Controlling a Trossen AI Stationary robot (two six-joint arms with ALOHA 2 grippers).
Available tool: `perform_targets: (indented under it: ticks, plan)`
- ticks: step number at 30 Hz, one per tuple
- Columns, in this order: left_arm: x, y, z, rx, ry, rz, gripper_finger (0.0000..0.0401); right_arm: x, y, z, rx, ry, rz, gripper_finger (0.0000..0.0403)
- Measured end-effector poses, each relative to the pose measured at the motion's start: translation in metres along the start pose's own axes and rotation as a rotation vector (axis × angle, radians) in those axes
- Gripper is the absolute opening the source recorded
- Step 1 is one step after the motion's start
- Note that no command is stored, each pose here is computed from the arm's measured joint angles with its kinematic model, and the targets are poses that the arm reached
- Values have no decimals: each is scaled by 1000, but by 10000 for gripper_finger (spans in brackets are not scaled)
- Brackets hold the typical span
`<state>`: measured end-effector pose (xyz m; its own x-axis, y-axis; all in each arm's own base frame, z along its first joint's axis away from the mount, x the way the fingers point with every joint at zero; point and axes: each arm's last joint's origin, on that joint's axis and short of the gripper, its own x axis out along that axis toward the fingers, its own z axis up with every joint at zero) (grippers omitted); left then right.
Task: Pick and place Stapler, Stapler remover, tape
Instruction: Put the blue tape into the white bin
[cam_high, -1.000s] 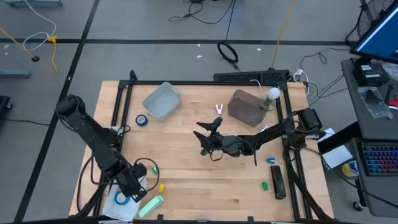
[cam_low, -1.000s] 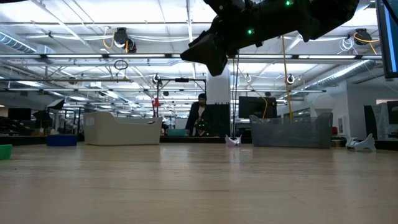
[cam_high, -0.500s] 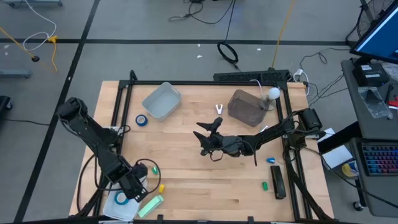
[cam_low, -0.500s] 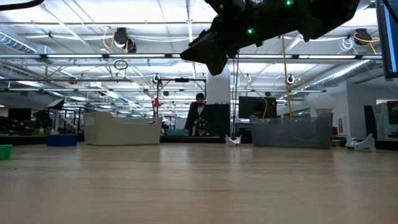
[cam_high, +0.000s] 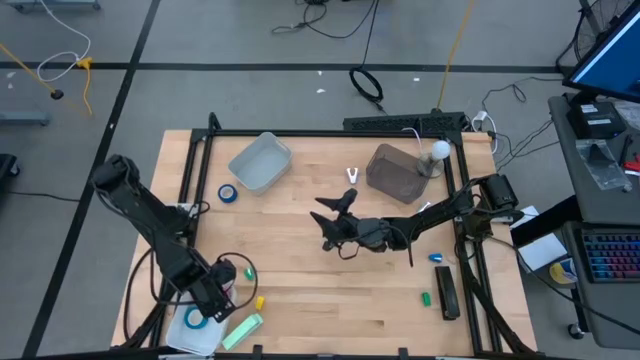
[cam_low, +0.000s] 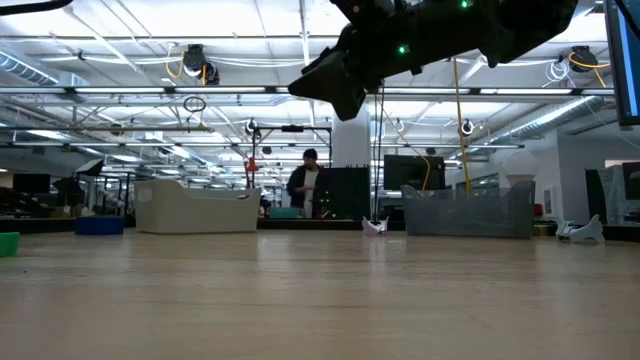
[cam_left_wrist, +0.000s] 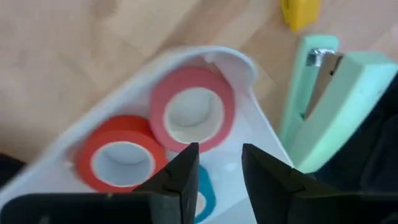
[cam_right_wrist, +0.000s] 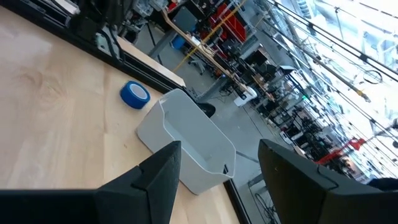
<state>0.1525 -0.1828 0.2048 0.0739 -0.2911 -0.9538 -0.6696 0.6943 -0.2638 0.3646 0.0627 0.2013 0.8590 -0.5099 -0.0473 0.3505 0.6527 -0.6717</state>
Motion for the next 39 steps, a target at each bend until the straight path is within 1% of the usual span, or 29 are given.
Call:
perform_targets:
  ticks: [8, 13, 18, 22, 24, 26, 28, 31, 33, 35, 39]
  plan:
    - [-4, 13, -3, -25, -12, 109, 98, 0, 0, 1, 4, -6, 0, 208]
    - [-4, 15, -3, -18, -31, 131, 97, 0, 0, 1, 5, -7, 0, 208]
    - [-4, 15, -2, -6, -32, 132, 97, 0, 0, 1, 5, -7, 0, 208]
    - [-8, 16, -5, -18, 47, 121, 97, 0, 0, 1, 4, -7, 0, 208]
    - [-14, 15, -7, -28, 75, 102, 97, 0, 0, 1, 5, -8, -1, 208]
    - [-26, 12, -8, -20, 72, 59, 97, 0, -1, 1, 7, -13, -4, 208]
    - [-43, 10, -9, -14, 10, 27, 97, 0, -1, 2, 7, -21, 5, 208]
    - [-67, 16, -7, 14, -160, 55, 97, 0, 0, 2, 10, -44, 31, 208]
    - [-79, 24, -3, 39, -273, 110, 97, 0, 0, 3, 14, -51, 28, 208]
    - [-88, 33, 4, 56, -348, 185, 97, 0, -1, 3, 11, -52, 27, 208]
    - [-97, 48, 23, 116, -436, 359, 97, 0, -1, 3, -25, -52, 23, 208]
